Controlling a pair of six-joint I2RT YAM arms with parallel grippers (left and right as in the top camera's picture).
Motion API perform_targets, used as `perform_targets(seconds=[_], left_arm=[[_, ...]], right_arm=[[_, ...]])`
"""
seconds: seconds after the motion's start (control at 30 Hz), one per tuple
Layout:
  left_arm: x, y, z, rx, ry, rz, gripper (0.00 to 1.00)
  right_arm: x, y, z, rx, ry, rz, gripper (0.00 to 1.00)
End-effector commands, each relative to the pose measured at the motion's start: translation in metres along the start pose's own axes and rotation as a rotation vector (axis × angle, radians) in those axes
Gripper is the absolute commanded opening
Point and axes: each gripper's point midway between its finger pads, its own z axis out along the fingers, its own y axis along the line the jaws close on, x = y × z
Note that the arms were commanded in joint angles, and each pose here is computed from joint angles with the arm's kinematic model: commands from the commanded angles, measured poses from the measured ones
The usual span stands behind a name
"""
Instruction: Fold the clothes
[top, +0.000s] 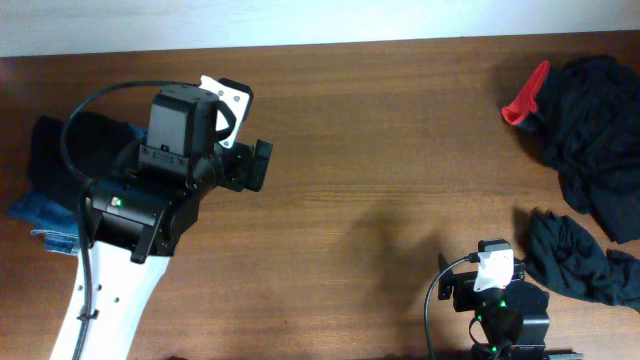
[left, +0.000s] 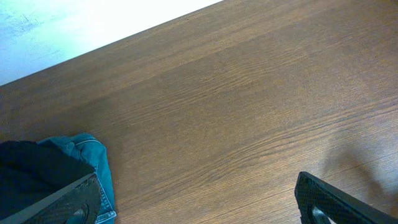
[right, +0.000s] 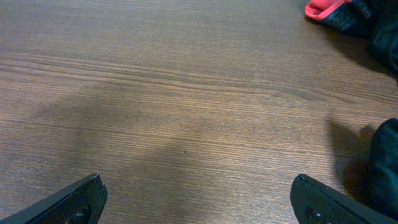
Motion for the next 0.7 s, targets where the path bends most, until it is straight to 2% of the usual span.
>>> perform_targets(seconds=[0.0, 0.2, 0.47, 0.67], left_arm=[[-0.002, 0.000, -0.002, -0.004, -0.008, -0.007, 0.99], [-0.001, 0.001, -0.002, -0.009, -0.005, -0.007, 0.99], [0.023, 0.014, -0.010, -0.067, 0.029, 0.024, 0.99], [0.044, 0.037, 0.002, -0.085, -0.106, -0.071, 0.99]], right_arm=[[-0.001, 0.001, 0.000, -0.005, -0.011, -0.004, 0.99], [-0.001, 0.001, 0.000, -0.005, -0.011, -0.004, 0.99], [-0.001, 0.001, 0.000, -0.005, -0.011, -0.004, 0.99], [-0.001, 0.001, 0.000, -0.005, -0.011, -0.004, 0.99]])
